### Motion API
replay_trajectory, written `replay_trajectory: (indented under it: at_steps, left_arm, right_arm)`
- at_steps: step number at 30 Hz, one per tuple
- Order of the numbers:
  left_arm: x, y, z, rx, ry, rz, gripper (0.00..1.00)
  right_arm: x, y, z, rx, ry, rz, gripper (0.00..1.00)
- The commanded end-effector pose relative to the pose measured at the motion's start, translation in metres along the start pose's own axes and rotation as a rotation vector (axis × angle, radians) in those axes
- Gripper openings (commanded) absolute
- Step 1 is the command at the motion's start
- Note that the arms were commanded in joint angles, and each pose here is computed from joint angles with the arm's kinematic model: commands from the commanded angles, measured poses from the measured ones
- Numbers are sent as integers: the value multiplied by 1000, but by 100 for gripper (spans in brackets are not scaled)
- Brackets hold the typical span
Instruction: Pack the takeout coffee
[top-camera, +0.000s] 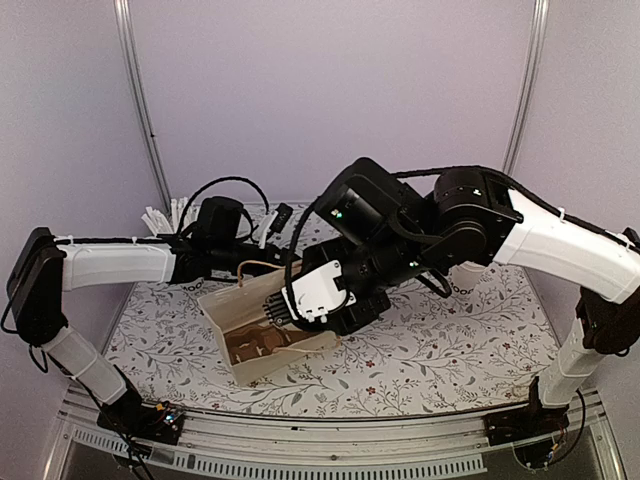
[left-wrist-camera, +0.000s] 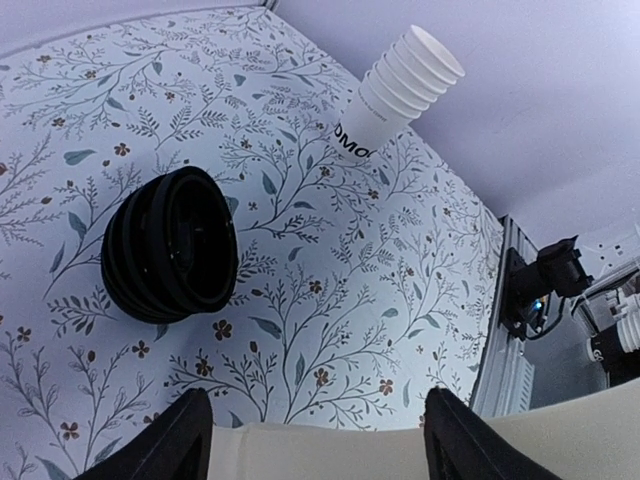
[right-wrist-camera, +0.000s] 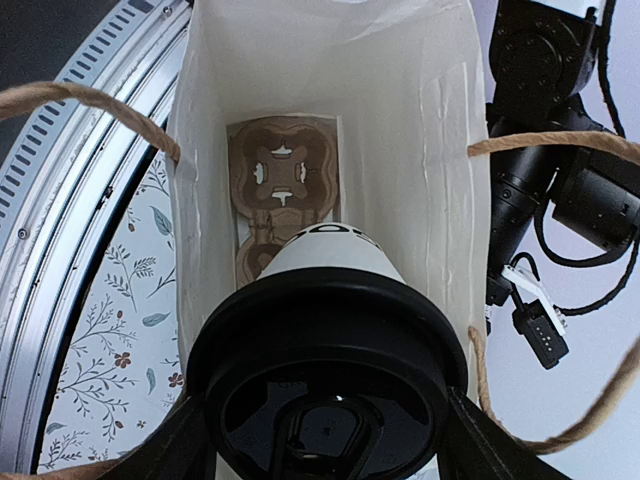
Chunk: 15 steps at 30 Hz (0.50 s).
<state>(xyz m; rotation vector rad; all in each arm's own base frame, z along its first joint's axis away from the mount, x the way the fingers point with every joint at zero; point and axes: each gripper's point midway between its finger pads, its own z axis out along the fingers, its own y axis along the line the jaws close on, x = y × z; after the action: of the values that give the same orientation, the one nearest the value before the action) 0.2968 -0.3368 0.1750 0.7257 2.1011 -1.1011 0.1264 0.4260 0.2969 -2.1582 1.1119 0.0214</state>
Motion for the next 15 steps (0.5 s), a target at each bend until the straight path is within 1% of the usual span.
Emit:
replay_trajectory:
  at_steps: [1,4,6,9,11,13,15]
  left_arm:
    - [-18,-24,8,77,-42,47,74]
    - [-22,-25,6,75,-57,51,74]
    - [-26,-22,3,39,-61,61,74]
    - [-28,-3,-14,-115,-53,72,75]
    - [-21,21,-32,-253,-24,44,76]
    - [-6,45,-50,-357,11,-2,76]
    - [12,58,-60,-391,44,-45,75]
  right_arm:
    - [0,13,14,-39,52,-16,48]
    - [-1,18,22,-52,61,-30,48]
    - [-1,22,26,-65,63,-37,48]
    - [-1,30,33,-90,65,-43,48]
    - [1,33,35,-100,67,-45,48]
    - [1,36,35,-109,63,-45,48]
    - [0,37,34,-115,57,-43,48]
